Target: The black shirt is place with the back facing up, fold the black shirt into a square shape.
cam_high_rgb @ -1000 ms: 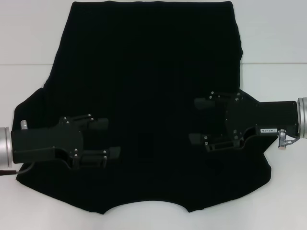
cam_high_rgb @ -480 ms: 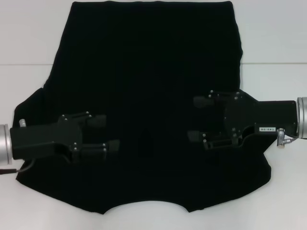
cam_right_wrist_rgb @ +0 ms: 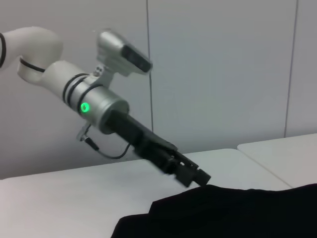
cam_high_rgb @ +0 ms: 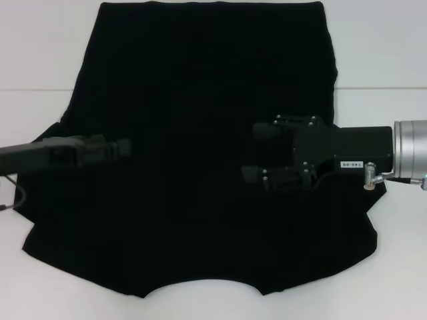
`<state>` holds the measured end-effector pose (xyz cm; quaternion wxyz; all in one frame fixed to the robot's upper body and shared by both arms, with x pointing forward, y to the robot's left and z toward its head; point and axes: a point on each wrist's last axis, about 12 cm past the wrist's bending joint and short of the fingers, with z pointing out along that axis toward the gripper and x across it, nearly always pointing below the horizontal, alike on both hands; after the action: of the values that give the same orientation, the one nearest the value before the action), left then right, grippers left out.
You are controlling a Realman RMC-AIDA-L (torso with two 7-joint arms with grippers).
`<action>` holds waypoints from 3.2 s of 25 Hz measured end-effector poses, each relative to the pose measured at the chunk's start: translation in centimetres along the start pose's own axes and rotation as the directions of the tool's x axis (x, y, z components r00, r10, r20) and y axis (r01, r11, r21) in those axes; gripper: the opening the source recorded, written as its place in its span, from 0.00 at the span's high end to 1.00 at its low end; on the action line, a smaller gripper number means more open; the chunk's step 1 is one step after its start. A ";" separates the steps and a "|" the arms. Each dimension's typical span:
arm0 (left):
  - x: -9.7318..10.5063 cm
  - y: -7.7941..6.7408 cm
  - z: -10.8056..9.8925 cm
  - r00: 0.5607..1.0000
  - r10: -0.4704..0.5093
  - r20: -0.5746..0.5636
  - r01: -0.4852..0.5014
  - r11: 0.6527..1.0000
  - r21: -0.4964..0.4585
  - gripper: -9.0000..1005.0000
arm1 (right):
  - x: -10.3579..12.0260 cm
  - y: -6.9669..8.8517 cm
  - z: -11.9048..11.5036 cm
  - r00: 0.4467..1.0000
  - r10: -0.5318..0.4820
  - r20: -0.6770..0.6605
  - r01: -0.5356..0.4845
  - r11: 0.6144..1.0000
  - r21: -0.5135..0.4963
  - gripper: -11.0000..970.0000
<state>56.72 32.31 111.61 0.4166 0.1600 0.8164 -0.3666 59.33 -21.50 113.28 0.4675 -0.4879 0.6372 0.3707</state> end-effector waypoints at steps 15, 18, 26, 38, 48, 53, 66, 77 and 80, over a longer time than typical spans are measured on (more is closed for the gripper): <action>-2.2 3.8 -3.6 0.950 -0.307 -0.052 0.252 0.857 -0.449 0.16 | -0.2 0.2 0.6 1.000 -0.002 -0.005 0.002 1.000 -0.024 0.07; -2.6 4.0 -3.5 0.941 -0.331 -0.063 0.261 0.835 -0.484 0.16 | -0.2 0.2 0.6 1.000 -0.004 -0.006 0.004 1.000 -0.023 0.07; -2.5 4.3 -2.9 0.932 -0.353 -0.077 0.258 0.799 -0.543 0.16 | -0.1 0.1 0.4 1.000 -0.004 -0.008 0.004 1.000 -0.017 0.07; -1.3 4.9 -1.4 0.907 -0.409 -0.100 0.259 0.729 -0.634 0.16 | 0.1 0.2 0.3 1.000 -0.006 -0.008 0.006 1.000 -0.013 0.07; -0.3 5.1 -1.1 0.900 -0.424 -0.103 0.268 0.722 -0.638 0.17 | 0.1 0.2 0.3 1.000 -0.007 -0.007 0.007 1.000 -0.014 0.07; -0.1 4.9 -1.0 0.896 -0.428 -0.117 0.266 0.729 -0.631 0.18 | 0.0 0.2 0.3 1.000 -0.007 -0.004 0.007 1.000 -0.013 0.08; -0.5 4.4 -0.2 0.897 -0.409 -0.165 0.232 0.756 -0.613 0.19 | 0.0 0.2 0.2 1.000 -0.007 0.002 0.007 1.000 -0.007 0.08; -0.7 4.1 0.2 0.903 -0.376 -0.207 0.186 0.778 -0.600 0.20 | 0.0 0.0 0.0 1.000 -0.006 0.009 0.006 1.000 0.004 0.08; -0.8 4.1 0.2 0.905 -0.369 -0.210 0.179 0.781 -0.598 0.30 | 0.0 0.0 0.0 1.000 -0.006 0.010 0.006 1.000 0.005 0.08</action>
<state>59.60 34.98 110.25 0.2501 -0.0362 0.9581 -0.1349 59.35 -21.48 113.33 0.4731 -0.4869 0.6342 0.3700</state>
